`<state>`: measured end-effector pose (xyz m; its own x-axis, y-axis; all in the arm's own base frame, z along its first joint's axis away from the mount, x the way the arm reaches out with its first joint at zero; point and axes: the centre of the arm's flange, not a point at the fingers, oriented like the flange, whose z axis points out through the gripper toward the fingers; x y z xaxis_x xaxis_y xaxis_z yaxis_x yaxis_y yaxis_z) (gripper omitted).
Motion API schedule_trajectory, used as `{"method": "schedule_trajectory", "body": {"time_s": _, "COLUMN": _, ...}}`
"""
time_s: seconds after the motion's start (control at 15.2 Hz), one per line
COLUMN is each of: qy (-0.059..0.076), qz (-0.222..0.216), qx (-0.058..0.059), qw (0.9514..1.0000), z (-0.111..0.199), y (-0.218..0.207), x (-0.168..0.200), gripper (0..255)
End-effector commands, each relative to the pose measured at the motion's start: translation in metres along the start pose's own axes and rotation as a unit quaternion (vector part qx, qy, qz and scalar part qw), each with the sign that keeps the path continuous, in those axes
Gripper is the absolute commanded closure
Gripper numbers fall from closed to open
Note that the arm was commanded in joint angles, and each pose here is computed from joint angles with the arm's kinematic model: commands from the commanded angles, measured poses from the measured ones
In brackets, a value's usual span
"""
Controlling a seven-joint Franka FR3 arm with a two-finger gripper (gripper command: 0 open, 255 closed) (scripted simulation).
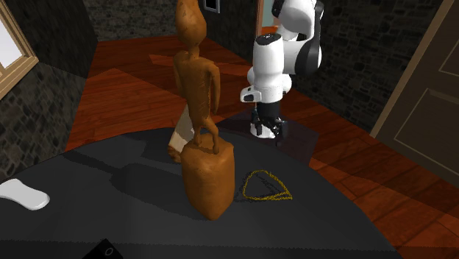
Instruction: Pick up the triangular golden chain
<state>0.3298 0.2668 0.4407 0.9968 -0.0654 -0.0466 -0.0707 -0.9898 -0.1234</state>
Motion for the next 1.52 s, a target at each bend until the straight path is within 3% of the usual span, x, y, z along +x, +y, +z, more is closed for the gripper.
{"method": "schedule_trajectory", "body": {"time_s": 0.0, "qy": 0.007, "qz": 0.012, "qx": 0.004, "qw": 0.9999, "z": 0.015, "y": -0.022, "x": 0.006, "gripper": 0}}
{"method": "schedule_trajectory", "body": {"time_s": 0.73, "qy": 0.045, "qz": 0.075, "qx": 0.019, "qw": 0.9960, "z": 0.086, "y": -0.132, "x": 0.049, "gripper": 0}}
{"method": "schedule_trajectory", "body": {"time_s": 1.39, "qy": 0.045, "qz": 0.075, "qx": 0.019, "qw": 0.9960, "z": 0.126, "y": -0.127, "x": 0.051, "gripper": 0}}
{"method": "schedule_trajectory", "body": {"time_s": 1.45, "qy": 0.045, "qz": 0.075, "qx": 0.019, "qw": 0.9960, "z": 0.126, "y": -0.127, "x": 0.051, "gripper": 255}}
